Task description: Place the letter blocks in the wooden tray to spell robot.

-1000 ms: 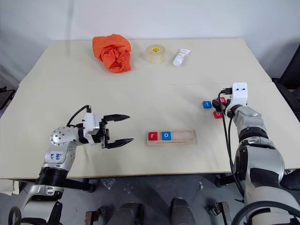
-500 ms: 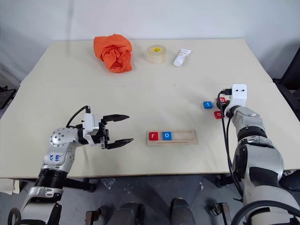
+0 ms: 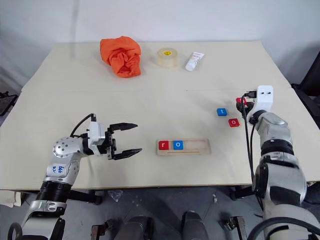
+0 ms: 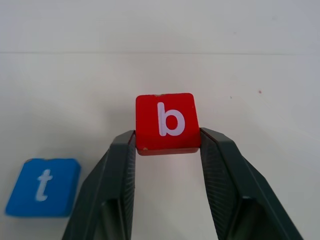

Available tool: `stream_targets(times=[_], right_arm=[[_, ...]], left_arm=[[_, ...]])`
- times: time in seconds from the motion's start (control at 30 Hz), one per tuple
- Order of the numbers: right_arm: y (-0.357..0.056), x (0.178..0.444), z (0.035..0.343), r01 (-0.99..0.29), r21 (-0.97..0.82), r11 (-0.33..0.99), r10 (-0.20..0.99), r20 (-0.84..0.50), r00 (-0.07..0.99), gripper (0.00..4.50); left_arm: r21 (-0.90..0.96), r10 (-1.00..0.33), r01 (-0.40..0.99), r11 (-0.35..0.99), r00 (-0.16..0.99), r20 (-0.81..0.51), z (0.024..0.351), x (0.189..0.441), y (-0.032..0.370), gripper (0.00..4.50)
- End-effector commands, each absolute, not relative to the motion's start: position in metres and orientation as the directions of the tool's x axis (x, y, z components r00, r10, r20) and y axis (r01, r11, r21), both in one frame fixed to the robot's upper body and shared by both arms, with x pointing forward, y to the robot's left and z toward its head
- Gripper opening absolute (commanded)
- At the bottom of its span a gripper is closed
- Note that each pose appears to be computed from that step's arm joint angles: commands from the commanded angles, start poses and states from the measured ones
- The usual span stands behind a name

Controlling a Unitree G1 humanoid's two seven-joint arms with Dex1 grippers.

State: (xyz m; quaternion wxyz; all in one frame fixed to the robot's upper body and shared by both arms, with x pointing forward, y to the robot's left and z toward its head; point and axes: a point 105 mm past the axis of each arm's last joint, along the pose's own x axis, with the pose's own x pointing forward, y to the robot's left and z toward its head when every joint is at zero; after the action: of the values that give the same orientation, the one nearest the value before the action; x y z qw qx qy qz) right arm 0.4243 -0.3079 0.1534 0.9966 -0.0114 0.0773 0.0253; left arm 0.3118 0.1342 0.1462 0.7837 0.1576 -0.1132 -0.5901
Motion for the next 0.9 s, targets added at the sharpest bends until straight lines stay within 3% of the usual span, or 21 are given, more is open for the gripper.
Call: stream_targets(times=[0.03, 0.3, 0.5, 0.9], right_arm=[[-0.305, 0.401, 0.178, -0.074, -0.045, 0.996, 0.071, -0.077, 0.995, 1.46], [-0.269, 0.322, 0.172, -0.086, -0.052, 0.995, 0.082, -0.07, 0.994, 1.46], [-0.243, 0.273, 0.145, -0.099, 0.01, 0.995, 0.1, -0.167, 0.981, 1.46], [-0.244, 0.263, 0.115, -0.038, 0.05, 0.998, 0.05, -0.258, 0.965, 1.46]], left_arm=[[0.387, -0.966, 0.89, 0.24, 0.259, 0.005, 0.152, 0.311, 0.135, 4.5], [0.364, -0.971, 0.904, 0.224, 0.24, 0.002, 0.149, 0.316, 0.133, 4.5], [0.348, -0.976, 0.916, 0.201, 0.216, -0.004, 0.146, 0.313, 0.129, 4.5], [0.321, -0.987, 0.937, 0.14, 0.156, -0.026, 0.138, 0.304, 0.123, 4.5]])
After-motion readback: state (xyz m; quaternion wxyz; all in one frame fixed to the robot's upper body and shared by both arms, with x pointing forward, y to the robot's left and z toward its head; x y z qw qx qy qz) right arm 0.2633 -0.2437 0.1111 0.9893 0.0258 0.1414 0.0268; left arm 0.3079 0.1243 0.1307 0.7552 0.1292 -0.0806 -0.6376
